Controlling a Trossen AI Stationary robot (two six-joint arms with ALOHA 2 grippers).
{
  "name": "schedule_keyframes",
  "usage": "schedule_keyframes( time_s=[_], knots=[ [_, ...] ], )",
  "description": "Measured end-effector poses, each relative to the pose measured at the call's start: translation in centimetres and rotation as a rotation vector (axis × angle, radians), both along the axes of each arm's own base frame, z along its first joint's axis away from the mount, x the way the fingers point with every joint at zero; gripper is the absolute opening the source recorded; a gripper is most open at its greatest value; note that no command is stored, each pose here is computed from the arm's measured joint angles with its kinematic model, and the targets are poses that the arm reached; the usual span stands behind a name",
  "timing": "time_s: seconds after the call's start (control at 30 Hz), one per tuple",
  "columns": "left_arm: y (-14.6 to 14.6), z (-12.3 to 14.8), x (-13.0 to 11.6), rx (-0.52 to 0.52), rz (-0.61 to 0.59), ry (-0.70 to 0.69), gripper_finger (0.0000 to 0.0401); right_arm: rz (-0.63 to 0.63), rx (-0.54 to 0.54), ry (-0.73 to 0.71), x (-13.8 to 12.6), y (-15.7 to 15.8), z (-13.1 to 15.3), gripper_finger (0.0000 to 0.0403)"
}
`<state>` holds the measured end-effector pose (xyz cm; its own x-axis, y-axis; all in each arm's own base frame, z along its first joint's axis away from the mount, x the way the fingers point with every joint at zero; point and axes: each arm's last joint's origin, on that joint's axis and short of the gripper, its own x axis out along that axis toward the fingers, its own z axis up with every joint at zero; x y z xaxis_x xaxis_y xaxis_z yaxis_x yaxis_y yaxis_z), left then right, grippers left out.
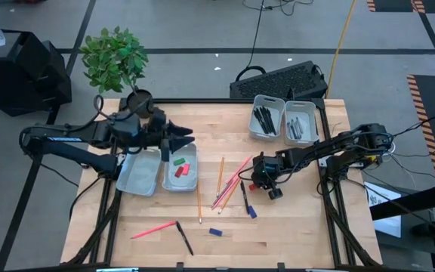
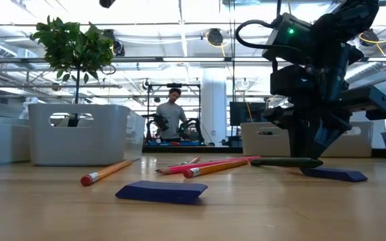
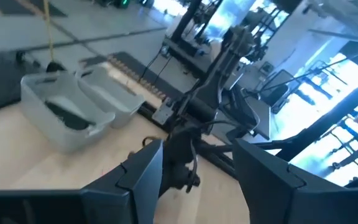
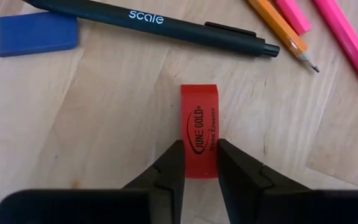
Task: Sort crayons/erasers/pens/pencils in bins
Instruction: Put the red eraser into the bottom right gray bin
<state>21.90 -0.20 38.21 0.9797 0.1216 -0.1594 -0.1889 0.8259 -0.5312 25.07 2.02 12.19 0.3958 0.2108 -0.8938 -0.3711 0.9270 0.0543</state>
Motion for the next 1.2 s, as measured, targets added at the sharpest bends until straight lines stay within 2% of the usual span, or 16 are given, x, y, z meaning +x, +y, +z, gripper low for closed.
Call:
schedule_keyframes(
  time_s=[0.37,0.5,0.87,1.03,1.2],
  knots=[
    [0.0,-4.0,2.8,-0.156,0.049,0.25,0.0198,-0.002,-0.017,-0.003,0.0,0.0,0.0,0.0071],
    [0.7,-5.5,4.0,-0.234,0.029,0.324,0.0198,-0.01,-0.036,-0.002,0.0,0.0,0.0,0.007],
    [2.5,-9.6,6.3,-0.274,0.063,0.538,0.0198,-0.061,-0.026,0.005,-0.1,-0.1,0.2,0.0061],
    [2.5,-11.5,8.1,-0.308,0.04,0.567,0.0199,-0.065,-0.027,0.006,-0.1,-0.1,0.2,0.0059],
    [2.3,-12.6,10.2,-0.384,-0.076,0.509,0.0223,-0.086,-0.056,0.005,-0.5,-0.3,1.5,0.0058]
  ],
)
